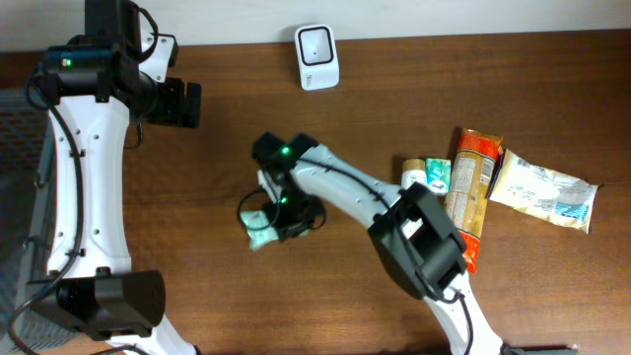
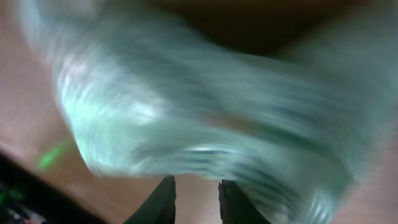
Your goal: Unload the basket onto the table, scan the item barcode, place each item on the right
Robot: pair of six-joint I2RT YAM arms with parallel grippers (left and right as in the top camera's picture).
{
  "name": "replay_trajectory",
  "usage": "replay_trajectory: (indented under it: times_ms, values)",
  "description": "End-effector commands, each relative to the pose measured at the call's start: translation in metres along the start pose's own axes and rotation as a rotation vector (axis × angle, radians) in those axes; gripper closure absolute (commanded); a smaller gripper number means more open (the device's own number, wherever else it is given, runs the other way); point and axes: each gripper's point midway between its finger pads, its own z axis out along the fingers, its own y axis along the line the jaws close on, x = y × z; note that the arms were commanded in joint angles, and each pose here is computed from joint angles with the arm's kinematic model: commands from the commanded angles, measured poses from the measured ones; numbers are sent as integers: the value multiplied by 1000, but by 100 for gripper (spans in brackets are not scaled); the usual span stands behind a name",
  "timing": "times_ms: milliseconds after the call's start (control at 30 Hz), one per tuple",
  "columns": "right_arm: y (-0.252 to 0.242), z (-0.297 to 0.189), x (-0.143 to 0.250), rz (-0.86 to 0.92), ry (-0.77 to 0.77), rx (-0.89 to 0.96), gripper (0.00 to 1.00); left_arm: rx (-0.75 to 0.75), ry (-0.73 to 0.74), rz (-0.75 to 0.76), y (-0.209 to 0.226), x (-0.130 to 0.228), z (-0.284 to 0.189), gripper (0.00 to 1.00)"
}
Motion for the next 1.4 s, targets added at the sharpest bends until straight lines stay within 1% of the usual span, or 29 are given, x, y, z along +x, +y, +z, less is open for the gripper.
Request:
replay_trajectory:
  times_ms: [0, 33, 67, 100, 133, 167, 200, 267, 300, 367, 500, 600, 700, 767, 867, 900, 967, 1000, 1033, 1067, 1100, 1133, 1167, 1233, 1367]
  values:
    - [-19, -11, -8, -22, -23, -9, 76, -7, -13, 17, 2, -2, -4, 1]
    - [-13, -13, -7, -71, -19, -42, 76, -7, -13, 17, 2, -2, -4, 1]
    - [-8, -24, -8, -125, -32, -61, 73, -7, -13, 17, 2, -2, -4, 1]
    - [-9, -34, -11, -147, -49, -58, 72, -7, -13, 17, 2, -2, -4, 1]
    - [-14, -53, -17, -171, -77, -57, 68, -7, -13, 17, 2, -2, -4, 1]
    - [-25, -63, -20, -142, -92, -61, 67, -7, -13, 17, 2, -2, -4, 1]
    - [-34, -63, -20, -122, -89, -58, 67, -7, -13, 17, 2, -2, -4, 1]
    - [-53, -56, -18, -44, -70, 31, 67, -6, -13, 18, 2, -2, -4, 1]
    - [-53, -49, -13, -13, -50, 52, 67, -7, -13, 17, 2, -2, -4, 1]
    - [-45, -36, -5, 20, -21, 69, 67, -7, -13, 17, 2, -2, -4, 1]
    - [-28, -13, 7, -10, 7, 162, 66, -7, -13, 17, 2, -2, -4, 1]
    - [-18, -9, 9, -16, 5, 160, 66, -7, -13, 17, 2, -2, -4, 1]
    - [0, -5, 9, -31, 9, 81, 67, -7, -13, 17, 2, -2, -4, 1]
    - [10, -1, 12, -54, 13, 76, 67, -7, -13, 17, 2, -2, -4, 1]
    - [11, -1, 11, -59, 11, 76, 67, -7, -13, 17, 2, -2, -4, 1]
    - [10, -3, 10, -54, 6, 74, 67, -7, -13, 17, 2, -2, -4, 1]
    - [13, -30, 7, -80, -9, 41, 67, -7, -13, 17, 2, -2, -4, 1]
    - [10, -57, 4, -97, -41, 34, 65, -7, -13, 17, 2, -2, -4, 1]
    - [3, -87, -5, -116, -103, 24, 57, -7, -13, 17, 2, -2, -4, 1]
    - [-14, -112, -20, -180, -176, 22, 48, -7, -13, 17, 2, -2, -4, 1]
    - [-29, -122, -31, -242, -222, 28, 39, -7, -13, 17, 2, -2, -4, 1]
    - [-42, -124, -43, -315, -256, -10, 33, -7, -13, 17, 2, -2, -4, 1]
    - [-45, -121, -50, -347, -269, -68, 29, -7, -13, 17, 2, -2, -4, 1]
    - [-41, -110, -51, -415, -258, -189, 25, -7, -13, 17, 2, -2, -4, 1]
    - [-46, -90, -52, -417, -217, -201, 23, -7, -13, 17, 2, -2, -4, 1]
